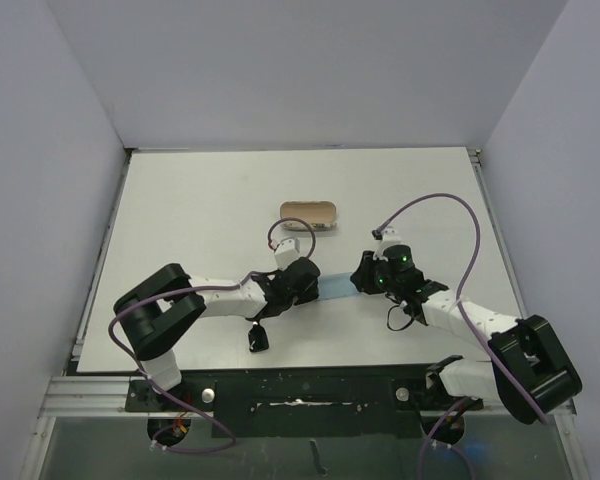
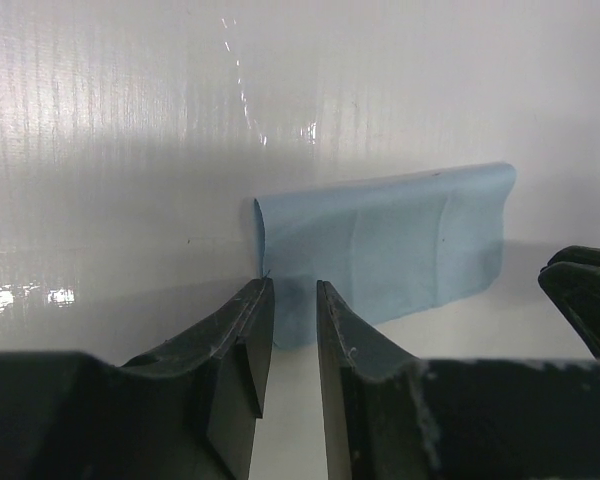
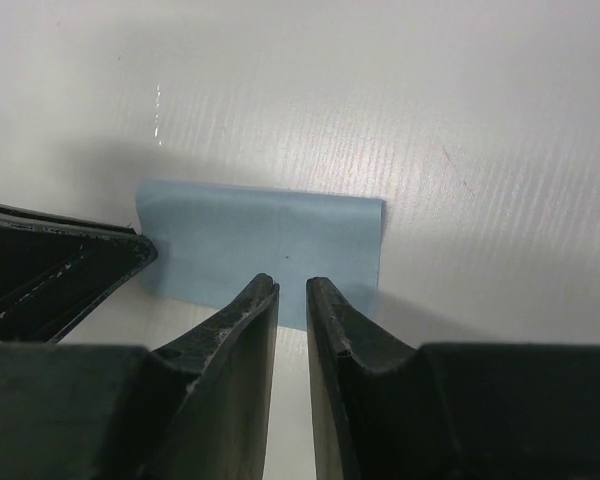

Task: Organize the sunglasses
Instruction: Fold the glasses cleaning cloth at the center of the board, then pick up the glasses cleaning cloth from the center of the board.

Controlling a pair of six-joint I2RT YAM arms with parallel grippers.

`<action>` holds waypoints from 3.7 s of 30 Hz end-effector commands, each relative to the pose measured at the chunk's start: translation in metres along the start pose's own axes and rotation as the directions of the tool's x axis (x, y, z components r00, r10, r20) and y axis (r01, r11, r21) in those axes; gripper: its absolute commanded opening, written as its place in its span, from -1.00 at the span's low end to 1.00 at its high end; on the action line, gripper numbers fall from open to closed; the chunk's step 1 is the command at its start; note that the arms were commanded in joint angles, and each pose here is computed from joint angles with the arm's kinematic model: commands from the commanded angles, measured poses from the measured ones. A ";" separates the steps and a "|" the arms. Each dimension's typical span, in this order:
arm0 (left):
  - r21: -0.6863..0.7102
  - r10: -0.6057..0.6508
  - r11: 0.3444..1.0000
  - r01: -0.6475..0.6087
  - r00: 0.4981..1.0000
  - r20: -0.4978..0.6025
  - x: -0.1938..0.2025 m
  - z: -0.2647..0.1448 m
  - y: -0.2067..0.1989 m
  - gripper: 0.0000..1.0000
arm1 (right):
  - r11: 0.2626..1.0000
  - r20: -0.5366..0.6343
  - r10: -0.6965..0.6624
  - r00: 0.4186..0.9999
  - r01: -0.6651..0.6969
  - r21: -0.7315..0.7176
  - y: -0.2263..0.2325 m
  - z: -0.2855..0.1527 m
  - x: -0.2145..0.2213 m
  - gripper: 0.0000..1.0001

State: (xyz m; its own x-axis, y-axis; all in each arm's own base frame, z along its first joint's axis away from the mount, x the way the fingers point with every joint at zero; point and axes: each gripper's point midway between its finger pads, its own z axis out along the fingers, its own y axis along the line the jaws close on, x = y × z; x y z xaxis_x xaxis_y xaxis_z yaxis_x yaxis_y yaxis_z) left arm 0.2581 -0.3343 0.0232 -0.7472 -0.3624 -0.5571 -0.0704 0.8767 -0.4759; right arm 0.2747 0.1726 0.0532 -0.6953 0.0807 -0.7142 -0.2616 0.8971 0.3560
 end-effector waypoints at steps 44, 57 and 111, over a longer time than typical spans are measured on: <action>-0.110 0.025 0.994 -0.029 0.999 -0.035 0.004 0.000 0.009 -0.55 | 0.989 -0.045 0.017 0.999 -0.010 0.150 -0.027 0.015 0.003 -0.48; -0.150 0.055 0.987 -0.065 0.996 -0.068 0.009 0.005 0.012 -0.52 | 0.984 -0.087 0.011 0.996 0.005 0.180 -0.031 0.018 0.013 -0.49; -0.220 0.075 0.971 -0.094 0.993 -0.091 0.009 -0.010 0.033 -0.50 | 0.983 -0.127 0.009 0.992 0.014 0.181 -0.022 0.019 0.030 -1.00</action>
State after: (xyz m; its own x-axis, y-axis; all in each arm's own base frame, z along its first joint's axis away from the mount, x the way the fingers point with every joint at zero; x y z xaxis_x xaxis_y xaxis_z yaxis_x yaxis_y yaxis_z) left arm 0.2562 -0.3322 0.0200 -0.7841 -0.3210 -0.5311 -0.1258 0.9203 -0.3706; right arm 0.2715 0.1646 0.0132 -0.7782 0.0344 -0.6271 -0.1562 0.9565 0.2463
